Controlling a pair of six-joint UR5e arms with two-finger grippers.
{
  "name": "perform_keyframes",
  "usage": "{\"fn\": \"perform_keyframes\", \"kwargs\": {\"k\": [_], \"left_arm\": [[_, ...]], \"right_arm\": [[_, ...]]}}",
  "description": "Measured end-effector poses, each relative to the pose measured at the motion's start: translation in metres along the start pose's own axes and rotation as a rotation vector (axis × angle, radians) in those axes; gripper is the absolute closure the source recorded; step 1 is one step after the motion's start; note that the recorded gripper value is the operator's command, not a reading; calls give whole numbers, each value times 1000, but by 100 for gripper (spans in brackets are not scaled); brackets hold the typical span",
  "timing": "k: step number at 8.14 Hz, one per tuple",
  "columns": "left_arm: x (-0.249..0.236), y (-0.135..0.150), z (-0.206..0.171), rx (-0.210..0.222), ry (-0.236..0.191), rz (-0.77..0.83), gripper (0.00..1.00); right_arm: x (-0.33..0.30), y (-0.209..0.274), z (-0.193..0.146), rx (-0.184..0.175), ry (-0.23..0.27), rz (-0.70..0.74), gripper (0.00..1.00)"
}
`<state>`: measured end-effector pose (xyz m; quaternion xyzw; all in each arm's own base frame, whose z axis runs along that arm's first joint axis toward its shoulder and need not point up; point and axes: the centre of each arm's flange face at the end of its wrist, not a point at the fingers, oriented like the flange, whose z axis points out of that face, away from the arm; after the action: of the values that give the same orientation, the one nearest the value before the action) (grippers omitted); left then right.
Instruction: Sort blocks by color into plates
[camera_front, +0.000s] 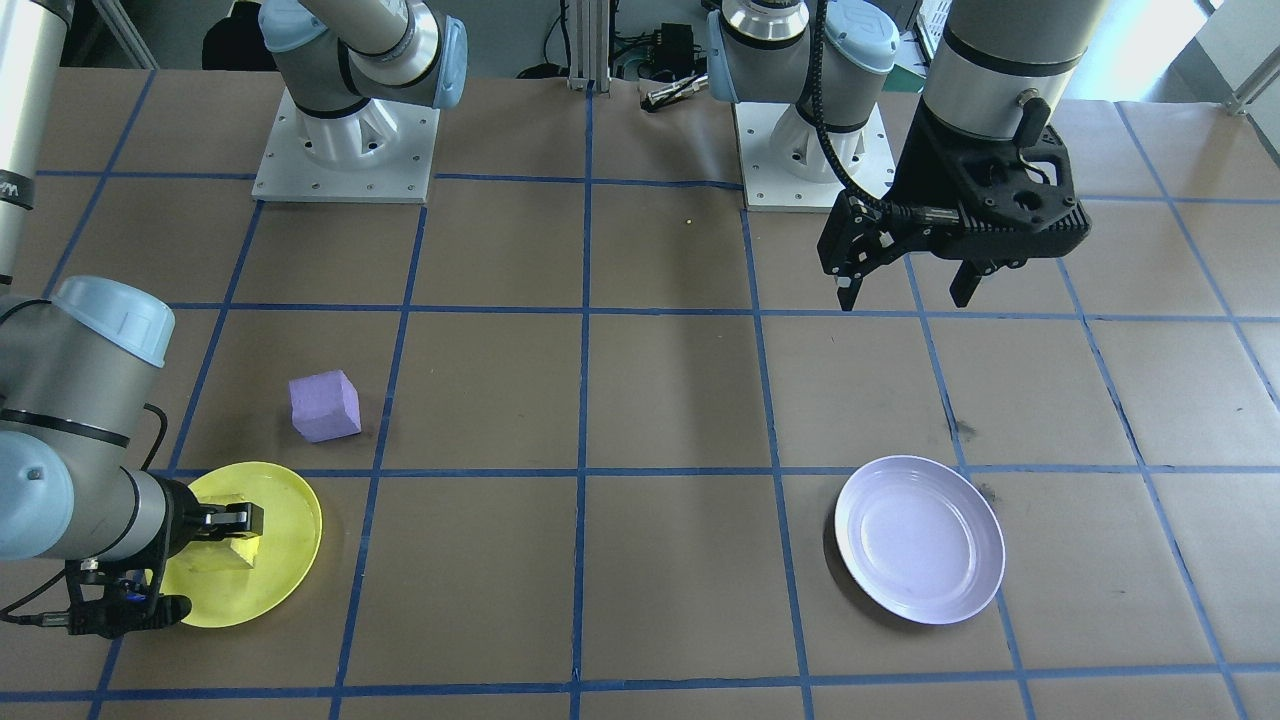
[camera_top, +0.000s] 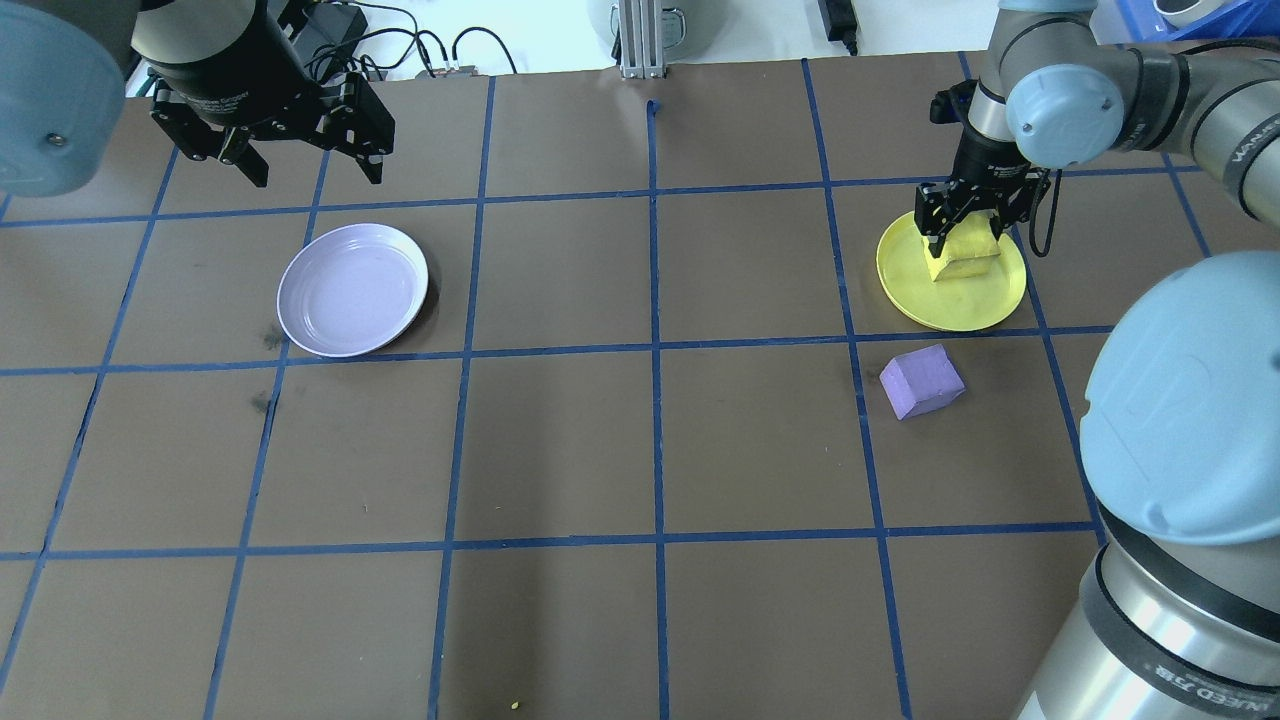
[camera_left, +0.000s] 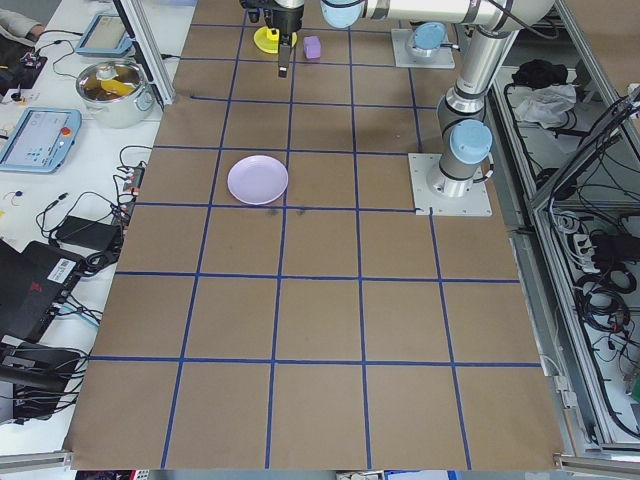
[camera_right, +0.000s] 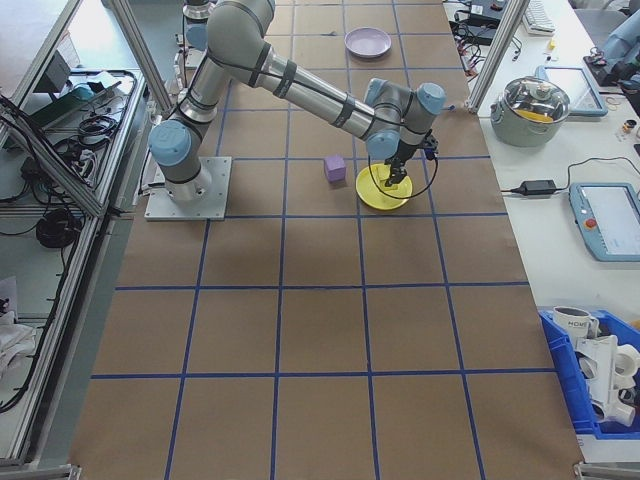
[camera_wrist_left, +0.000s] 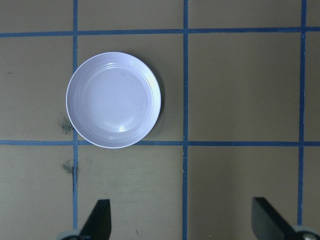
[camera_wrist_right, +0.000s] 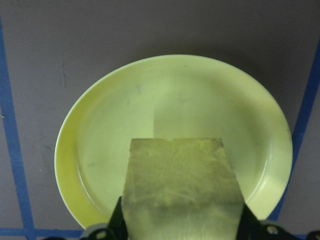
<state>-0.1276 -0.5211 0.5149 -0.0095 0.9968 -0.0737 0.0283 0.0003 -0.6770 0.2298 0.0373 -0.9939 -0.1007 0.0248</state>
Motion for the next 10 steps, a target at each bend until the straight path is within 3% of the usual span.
{"fn": "perform_keyframes", "kwargs": {"k": [3, 4, 5, 8, 10], "left_arm": [[0, 0, 1, -2, -1, 0, 0], [0, 0, 1, -2, 0, -3, 0], [0, -1, 2, -4, 0, -7, 0], [1, -3, 4, -7, 4, -11, 0], [1, -5, 8, -10, 4, -11, 0]], "right_arm": [[-18, 17, -25, -4, -4, -28, 0], [-34, 34, -31, -25, -21, -54, 0], [-51, 59, -26, -52, -32, -109, 0], [-75, 120, 33, -37, -13, -290, 2], [-79, 139, 67, -40, -5, -310, 92]]}}
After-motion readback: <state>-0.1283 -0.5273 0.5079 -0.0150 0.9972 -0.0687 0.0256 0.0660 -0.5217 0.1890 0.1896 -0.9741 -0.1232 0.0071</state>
